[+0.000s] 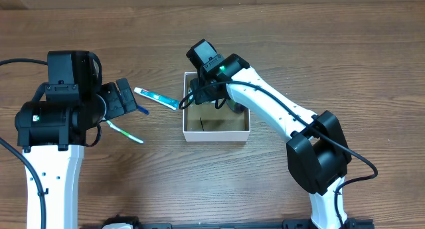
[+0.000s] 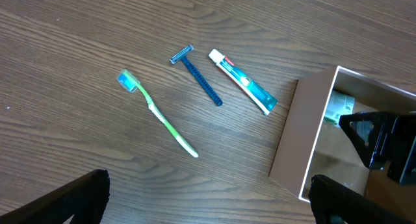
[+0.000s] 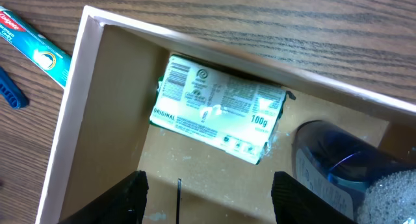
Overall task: Pack container
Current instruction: 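Carry the soap package with the right gripper into the box, then open the right gripper and withdraw it to the right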
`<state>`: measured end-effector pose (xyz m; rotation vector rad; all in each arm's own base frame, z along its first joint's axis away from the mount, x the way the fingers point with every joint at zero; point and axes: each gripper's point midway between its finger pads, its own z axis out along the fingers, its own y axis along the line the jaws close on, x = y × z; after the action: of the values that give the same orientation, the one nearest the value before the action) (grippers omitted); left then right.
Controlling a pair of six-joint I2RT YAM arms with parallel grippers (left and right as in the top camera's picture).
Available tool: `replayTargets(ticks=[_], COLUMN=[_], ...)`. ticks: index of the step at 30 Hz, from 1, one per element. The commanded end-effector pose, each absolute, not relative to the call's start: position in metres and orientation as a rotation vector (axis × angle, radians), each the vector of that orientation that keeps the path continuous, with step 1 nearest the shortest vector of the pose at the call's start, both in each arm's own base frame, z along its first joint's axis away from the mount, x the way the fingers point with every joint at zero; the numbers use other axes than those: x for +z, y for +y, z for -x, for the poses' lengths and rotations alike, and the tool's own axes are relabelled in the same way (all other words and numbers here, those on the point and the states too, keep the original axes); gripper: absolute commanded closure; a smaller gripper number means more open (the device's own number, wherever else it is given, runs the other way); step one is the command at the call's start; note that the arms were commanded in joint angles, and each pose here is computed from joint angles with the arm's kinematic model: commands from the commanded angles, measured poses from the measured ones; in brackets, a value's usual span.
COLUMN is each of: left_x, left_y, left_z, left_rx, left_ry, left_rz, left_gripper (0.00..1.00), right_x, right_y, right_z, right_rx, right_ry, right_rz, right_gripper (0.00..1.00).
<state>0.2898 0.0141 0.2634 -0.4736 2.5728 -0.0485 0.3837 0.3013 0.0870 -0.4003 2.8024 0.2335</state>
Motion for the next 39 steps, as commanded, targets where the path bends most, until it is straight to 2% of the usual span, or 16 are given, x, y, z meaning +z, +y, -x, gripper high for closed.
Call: replayTargets(ticks=[1, 3, 5, 6, 7, 10, 13, 15, 19, 24, 29, 32, 34, 39], left_x=[0.270, 0.270, 0.270, 0.270, 0.270, 0.270, 0.270, 0.270, 0.268, 0.264, 0.264, 0.263, 0.253, 0.176], left_y=[0.018, 0.018, 0.018, 0.018, 0.018, 0.018, 0.018, 0.017, 0.014, 0.003, -0.030, -0.055, -0.065, -0.069], left_z=[-0.293, -0.293, -0.293, -0.293, -0.294, -0.294, -0.294, -0.293, -0.290, -0.284, -0.282, -0.284, -0.303, -0.371], left_rx=[-0.022, -0.021, -0.022, -0.022, -0.023, -0.023, -0.023, -0.032, -0.048, -0.071, -0.102, -0.178, -0.234, -0.199], left_ry=[2.557, 2.556, 2.556, 2.555, 2.553, 2.552, 2.552, 2.555, 2.575, 2.602, 2.610, 2.586, 2.579, 2.762], left_rz=[0.456, 0.456, 0.456, 0.456, 0.456, 0.456, 0.456, 0.454, 0.450, 0.464, 0.424, 0.564, 0.651, 0.776], left_gripper=[0.00, 0.00, 0.00, 0.00, 0.00, 0.00, 0.00, 0.00, 0.00, 0.00, 0.00, 0.00, 0.00, 0.00], right_x=[0.138, 0.188, 0.257, 0.282, 0.301, 0.329, 0.308, 0.290, 0.257, 0.229, 0.206, 0.196, 0.192, 0.192], right_y=[0.313, 0.316, 0.304, 0.289, 0.273, 0.201, 0.113, 0.057, -0.007, -0.023, -0.013, -0.010, -0.009, -0.007], right_z=[-0.385, -0.385, -0.386, -0.388, -0.390, -0.405, -0.420, -0.420, -0.402, -0.361, -0.286, -0.256, -0.249, -0.250], right_rx=[0.294, 0.344, 0.361, 0.334, 0.325, 0.315, 0.392, 0.332, 0.253, 0.212, 0.203, 0.199, 0.197, 0.214], right_ry=[2.691, 2.585, 2.437, 2.383, 2.348, 2.335, 2.461, 2.514, 2.604, 2.702, 2.767, 2.769, 2.776, 2.776], right_rz=[0.440, 0.477, 0.450, 0.401, 0.349, 0.100, -0.150, -0.327, -0.555, -0.657, -0.640, -0.606, -0.595, -0.590], right_gripper=[0.36, 0.36, 0.31, 0.23, 0.02, 0.00, 0.00, 0.00, 0.00, 0.00, 0.00, 0.00, 0.00, 0.00])
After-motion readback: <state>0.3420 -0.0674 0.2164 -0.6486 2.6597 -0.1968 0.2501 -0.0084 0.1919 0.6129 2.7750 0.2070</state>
